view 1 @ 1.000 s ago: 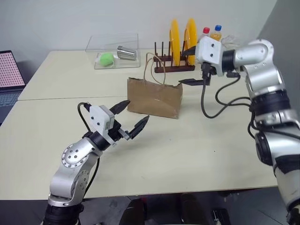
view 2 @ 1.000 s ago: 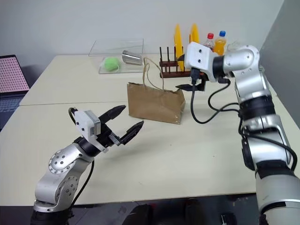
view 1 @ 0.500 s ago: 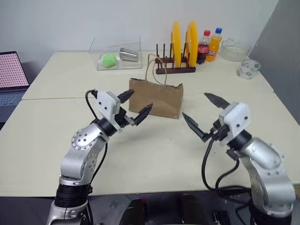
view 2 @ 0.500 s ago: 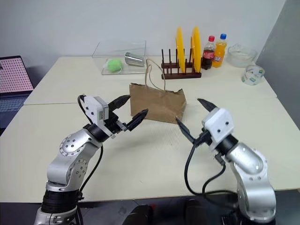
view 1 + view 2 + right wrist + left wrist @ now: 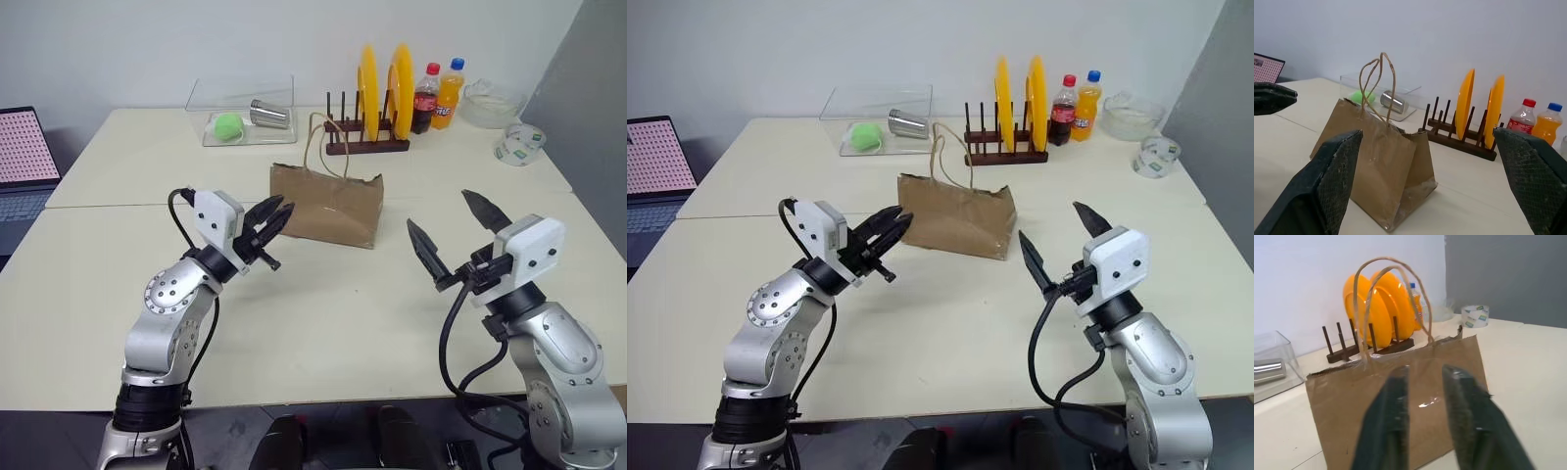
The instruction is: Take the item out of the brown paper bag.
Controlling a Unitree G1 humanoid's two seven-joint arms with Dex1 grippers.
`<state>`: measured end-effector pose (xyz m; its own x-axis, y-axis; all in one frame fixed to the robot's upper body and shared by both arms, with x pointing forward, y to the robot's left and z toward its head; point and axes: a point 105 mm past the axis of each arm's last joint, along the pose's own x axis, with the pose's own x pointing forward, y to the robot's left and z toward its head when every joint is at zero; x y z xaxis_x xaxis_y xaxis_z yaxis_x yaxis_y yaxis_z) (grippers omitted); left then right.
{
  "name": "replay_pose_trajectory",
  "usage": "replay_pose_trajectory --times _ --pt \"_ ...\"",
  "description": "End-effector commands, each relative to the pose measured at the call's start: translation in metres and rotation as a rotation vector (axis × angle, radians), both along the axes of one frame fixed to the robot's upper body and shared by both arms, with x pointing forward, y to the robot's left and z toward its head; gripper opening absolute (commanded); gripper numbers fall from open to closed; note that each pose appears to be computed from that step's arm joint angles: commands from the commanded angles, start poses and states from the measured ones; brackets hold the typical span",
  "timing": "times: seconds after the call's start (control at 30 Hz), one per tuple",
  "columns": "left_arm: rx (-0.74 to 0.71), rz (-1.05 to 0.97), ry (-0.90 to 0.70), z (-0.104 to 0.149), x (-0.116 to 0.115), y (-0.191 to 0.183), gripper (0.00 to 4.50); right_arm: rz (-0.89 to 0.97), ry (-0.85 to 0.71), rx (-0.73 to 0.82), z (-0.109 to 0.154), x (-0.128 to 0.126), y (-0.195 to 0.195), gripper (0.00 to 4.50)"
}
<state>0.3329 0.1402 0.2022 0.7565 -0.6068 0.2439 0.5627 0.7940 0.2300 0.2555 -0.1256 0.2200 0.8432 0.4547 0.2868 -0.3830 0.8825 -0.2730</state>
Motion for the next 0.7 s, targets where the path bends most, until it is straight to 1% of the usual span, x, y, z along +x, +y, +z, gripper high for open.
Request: replay_pose_trajectory --times 0.03,0.13,0.27,0.37,0.43,0.53,0.67,0.7 --pt "0.016 0.039 -0.104 0.028 0.017 0.012 0.01 0.049 -0.044 -0.026 0.007 -0.012 0.012 4.5" --pt "0.006 0.029 -0.12 0.039 0.036 0.014 0.01 0.049 -0.045 -0.031 0.007 -0.013 0.015 4.5" --pt "0.021 0.003 -0.121 0.047 0.057 0.013 0.01 0.037 -0.05 -0.041 0.008 -0.015 0.015 4.5" --pt "0.066 -0.008 -0.114 0.052 0.078 0.01 0.01 0.027 -0.054 -0.049 0.01 -0.016 0.016 4.5" --pt "0.087 0.012 -0.109 0.06 0.094 0.008 0.01 0.028 -0.057 -0.059 0.011 -0.017 0.018 4.5" --pt "0.16 0.042 -0.11 0.073 0.114 0.0 0.01 0.072 -0.052 -0.083 0.013 -0.021 0.027 4.5" --pt "0.255 0.108 -0.109 0.085 0.129 -0.005 0.01 0.124 -0.039 -0.113 0.014 -0.022 0.039 4.5" --pt "0.3 0.138 -0.113 0.087 0.132 -0.006 0.01 0.13 -0.037 -0.12 0.015 -0.022 0.041 4.5"
